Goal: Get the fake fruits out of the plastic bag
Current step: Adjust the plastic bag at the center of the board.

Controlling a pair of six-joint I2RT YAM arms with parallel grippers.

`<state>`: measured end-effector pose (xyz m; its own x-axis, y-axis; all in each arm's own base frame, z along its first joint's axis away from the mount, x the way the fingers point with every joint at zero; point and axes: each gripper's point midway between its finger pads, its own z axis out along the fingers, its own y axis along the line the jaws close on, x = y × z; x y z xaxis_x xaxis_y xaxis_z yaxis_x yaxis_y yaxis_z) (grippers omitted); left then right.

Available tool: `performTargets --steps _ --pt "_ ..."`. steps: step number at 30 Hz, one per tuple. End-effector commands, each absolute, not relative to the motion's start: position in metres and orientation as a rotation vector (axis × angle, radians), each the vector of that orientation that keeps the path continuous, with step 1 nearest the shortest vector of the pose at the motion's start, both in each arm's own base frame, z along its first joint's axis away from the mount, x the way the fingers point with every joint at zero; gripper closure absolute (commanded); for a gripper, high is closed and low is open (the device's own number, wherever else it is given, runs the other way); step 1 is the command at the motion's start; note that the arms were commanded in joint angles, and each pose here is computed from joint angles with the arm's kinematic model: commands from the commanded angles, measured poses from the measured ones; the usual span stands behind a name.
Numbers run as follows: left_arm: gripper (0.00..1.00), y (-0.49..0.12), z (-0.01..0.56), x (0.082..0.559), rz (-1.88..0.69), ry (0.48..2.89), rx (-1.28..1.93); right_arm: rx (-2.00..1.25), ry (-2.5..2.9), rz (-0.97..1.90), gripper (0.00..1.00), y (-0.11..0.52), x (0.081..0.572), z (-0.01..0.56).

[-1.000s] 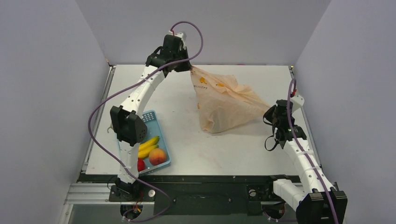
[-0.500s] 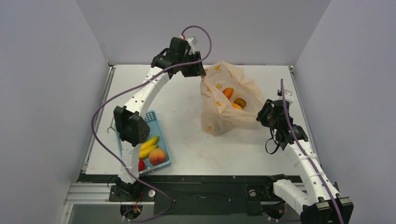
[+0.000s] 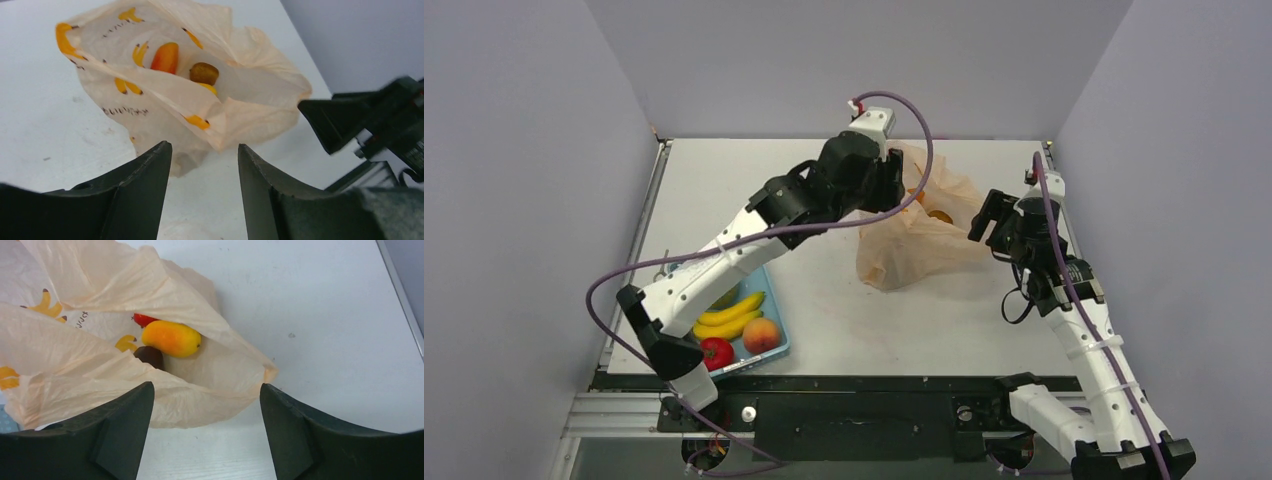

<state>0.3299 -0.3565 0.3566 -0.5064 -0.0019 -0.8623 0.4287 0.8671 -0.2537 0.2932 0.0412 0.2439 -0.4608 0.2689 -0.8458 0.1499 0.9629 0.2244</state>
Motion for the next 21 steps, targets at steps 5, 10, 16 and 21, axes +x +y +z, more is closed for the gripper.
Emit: performTargets --steps 5,10,16,21 --pt "0.5 -0.387 0.366 0.297 -0.781 1.948 -0.129 0.146 2.031 0.304 0.26 0.078 0.305 0.275" --pt "0.48 -0.391 0.351 0.307 -0.653 2.017 -0.425 0.249 2.001 0.211 0.26 0.06 0.311 0.281" --pt "0.46 -0.42 0.303 0.316 -0.56 2.153 -0.588 0.038 2.033 0.079 0.24 0.057 0.339 0.293" --pt "0.44 -0.419 0.273 0.317 -0.519 2.192 -0.741 -0.186 2.002 0.18 0.2 0.078 0.362 0.295"
